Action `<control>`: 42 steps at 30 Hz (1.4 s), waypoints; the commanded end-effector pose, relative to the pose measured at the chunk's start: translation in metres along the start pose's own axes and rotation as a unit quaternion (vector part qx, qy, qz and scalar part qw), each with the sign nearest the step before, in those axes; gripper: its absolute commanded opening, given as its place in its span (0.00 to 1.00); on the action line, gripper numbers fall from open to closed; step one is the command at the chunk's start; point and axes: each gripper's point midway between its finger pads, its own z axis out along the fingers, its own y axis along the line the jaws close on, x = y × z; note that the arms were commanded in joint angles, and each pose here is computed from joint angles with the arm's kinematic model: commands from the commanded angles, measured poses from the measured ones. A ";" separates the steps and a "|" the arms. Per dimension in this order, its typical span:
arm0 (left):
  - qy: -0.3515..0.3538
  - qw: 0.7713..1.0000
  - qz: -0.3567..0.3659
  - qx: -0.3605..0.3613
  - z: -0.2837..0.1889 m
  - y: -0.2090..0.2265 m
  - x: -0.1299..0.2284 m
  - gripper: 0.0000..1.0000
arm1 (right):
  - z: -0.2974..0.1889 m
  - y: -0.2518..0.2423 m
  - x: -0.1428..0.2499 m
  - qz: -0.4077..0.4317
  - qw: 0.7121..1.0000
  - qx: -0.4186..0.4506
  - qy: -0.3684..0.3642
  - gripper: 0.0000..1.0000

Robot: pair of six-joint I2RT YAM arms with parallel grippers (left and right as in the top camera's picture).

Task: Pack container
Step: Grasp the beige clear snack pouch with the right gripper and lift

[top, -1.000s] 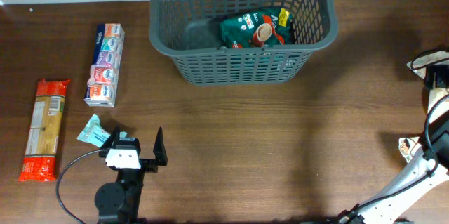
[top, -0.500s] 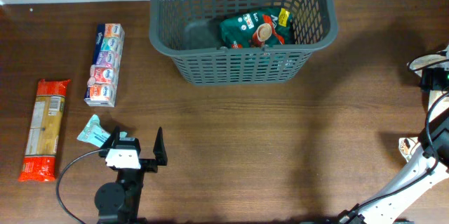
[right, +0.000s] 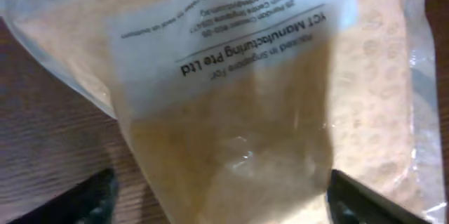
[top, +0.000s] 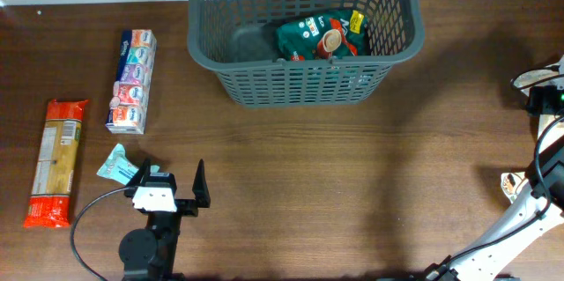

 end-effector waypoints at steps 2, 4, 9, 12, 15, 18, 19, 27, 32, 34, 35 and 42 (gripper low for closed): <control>-0.002 1.000 0.003 0.001 0.000 0.000 0.001 0.99 | 0.008 0.002 0.007 0.016 1.000 -0.023 0.000 0.59; -0.002 1.000 0.003 0.001 0.000 0.000 0.001 0.99 | 0.008 0.001 0.008 0.022 0.999 -0.026 -0.002 0.30; -0.002 1.000 0.003 0.002 0.000 0.000 0.001 0.99 | 0.008 -0.006 0.013 0.042 0.999 -0.024 0.000 0.04; -0.002 1.000 0.003 0.001 0.000 0.000 0.001 0.99 | 0.008 -0.008 0.013 0.045 0.999 -0.024 0.000 0.04; -0.002 1.000 0.003 0.001 0.000 0.000 0.001 0.99 | 0.008 -0.006 0.012 0.054 0.998 -0.027 -0.002 0.04; -0.002 1.000 0.003 0.001 0.000 0.000 0.001 0.99 | 0.006 -0.001 0.005 0.066 0.997 -0.033 -0.010 0.04; -0.002 1.000 0.003 0.001 0.000 0.000 0.001 0.99 | 0.004 -0.001 0.002 0.072 0.997 -0.032 -0.013 0.04; -0.002 1.000 0.003 0.001 0.000 0.000 0.001 0.99 | -0.047 -0.002 -0.061 0.076 0.993 -0.025 -0.082 0.04; -0.002 1.000 0.003 0.001 0.000 0.000 0.001 0.99 | -0.118 0.010 -0.116 0.052 0.984 -0.051 -0.165 0.03; -0.002 1.000 0.003 0.001 0.000 0.000 0.001 0.99 | -0.152 0.016 -0.135 0.047 0.977 -0.055 -0.199 0.04; -0.002 1.000 0.003 0.001 0.000 0.000 0.001 0.99 | -0.167 0.019 -0.142 0.041 0.975 -0.055 -0.213 0.04; -0.002 1.000 0.003 0.001 0.000 0.000 0.001 0.99 | -0.254 0.052 -0.170 0.017 0.959 -0.050 -0.279 0.04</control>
